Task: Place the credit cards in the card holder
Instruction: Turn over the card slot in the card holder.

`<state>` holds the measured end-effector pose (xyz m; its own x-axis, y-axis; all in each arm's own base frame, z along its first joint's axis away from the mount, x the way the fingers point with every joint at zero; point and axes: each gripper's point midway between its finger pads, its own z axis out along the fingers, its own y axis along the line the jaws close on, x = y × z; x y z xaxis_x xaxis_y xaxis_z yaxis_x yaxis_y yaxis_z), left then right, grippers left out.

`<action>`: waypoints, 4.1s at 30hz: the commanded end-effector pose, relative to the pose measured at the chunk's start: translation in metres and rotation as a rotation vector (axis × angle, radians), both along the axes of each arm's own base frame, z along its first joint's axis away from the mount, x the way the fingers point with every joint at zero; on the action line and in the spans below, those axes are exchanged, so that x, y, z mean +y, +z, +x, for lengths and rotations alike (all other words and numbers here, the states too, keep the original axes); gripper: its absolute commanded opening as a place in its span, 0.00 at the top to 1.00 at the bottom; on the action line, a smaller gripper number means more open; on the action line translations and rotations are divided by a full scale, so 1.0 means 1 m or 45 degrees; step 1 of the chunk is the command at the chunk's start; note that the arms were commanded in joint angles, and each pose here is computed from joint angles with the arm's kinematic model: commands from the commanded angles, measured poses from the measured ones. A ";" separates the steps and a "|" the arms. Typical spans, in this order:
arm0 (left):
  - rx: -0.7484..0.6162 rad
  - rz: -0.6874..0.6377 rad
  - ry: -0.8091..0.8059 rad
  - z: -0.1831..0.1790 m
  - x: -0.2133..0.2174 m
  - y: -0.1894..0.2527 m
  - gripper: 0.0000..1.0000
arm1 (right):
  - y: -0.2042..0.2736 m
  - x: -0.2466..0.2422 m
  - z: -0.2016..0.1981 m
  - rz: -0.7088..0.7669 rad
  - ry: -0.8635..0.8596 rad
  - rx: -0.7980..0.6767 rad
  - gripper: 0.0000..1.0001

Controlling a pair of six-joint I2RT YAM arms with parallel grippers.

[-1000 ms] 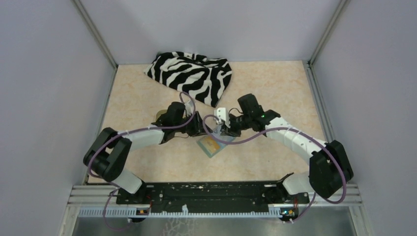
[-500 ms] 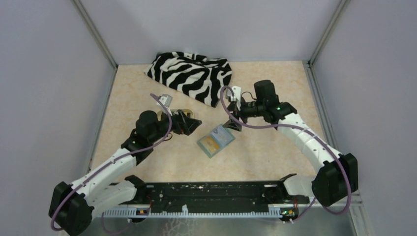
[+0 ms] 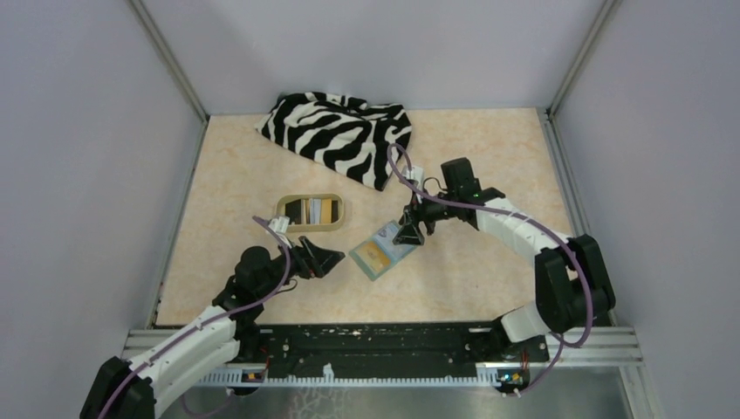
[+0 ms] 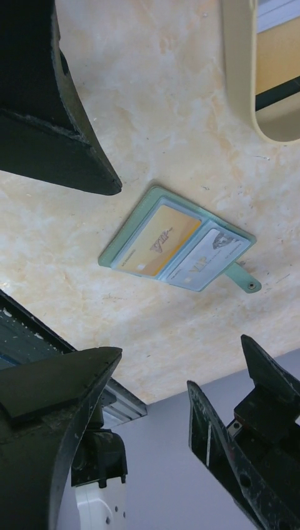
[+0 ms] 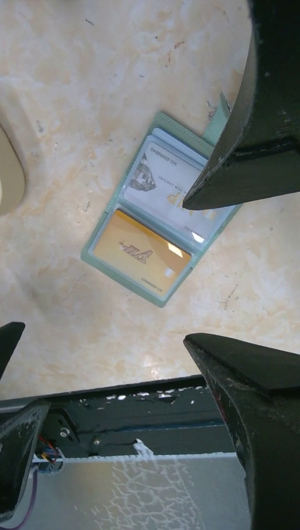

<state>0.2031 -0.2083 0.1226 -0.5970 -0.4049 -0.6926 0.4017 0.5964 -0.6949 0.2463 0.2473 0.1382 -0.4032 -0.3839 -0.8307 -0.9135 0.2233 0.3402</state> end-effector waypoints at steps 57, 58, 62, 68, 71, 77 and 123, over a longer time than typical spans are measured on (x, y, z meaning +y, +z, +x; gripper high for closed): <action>0.258 -0.207 0.006 -0.007 -0.012 -0.025 0.21 | -0.076 0.000 0.039 -0.272 -0.279 0.464 0.46; 0.257 -0.210 -0.008 -0.007 -0.014 -0.023 0.22 | -0.076 0.000 0.039 -0.273 -0.280 0.467 0.46; 0.280 -0.208 -0.057 -0.009 -0.021 -0.023 0.26 | -0.079 -0.001 0.040 -0.287 -0.293 0.464 0.46; 0.298 -0.218 -0.122 -0.010 -0.030 -0.021 0.36 | -0.087 -0.005 0.042 -0.329 -0.317 0.470 0.46; 0.314 -0.227 -0.151 -0.010 -0.035 -0.021 0.49 | -0.090 -0.006 0.041 -0.340 -0.317 0.487 0.46; 0.336 -0.239 -0.221 -0.005 -0.049 -0.017 0.75 | -0.089 -0.002 0.037 -0.332 -0.294 0.507 0.46; 0.477 -0.118 -0.315 0.029 -0.089 -0.067 0.83 | -0.038 0.037 0.002 0.094 -0.100 0.895 0.51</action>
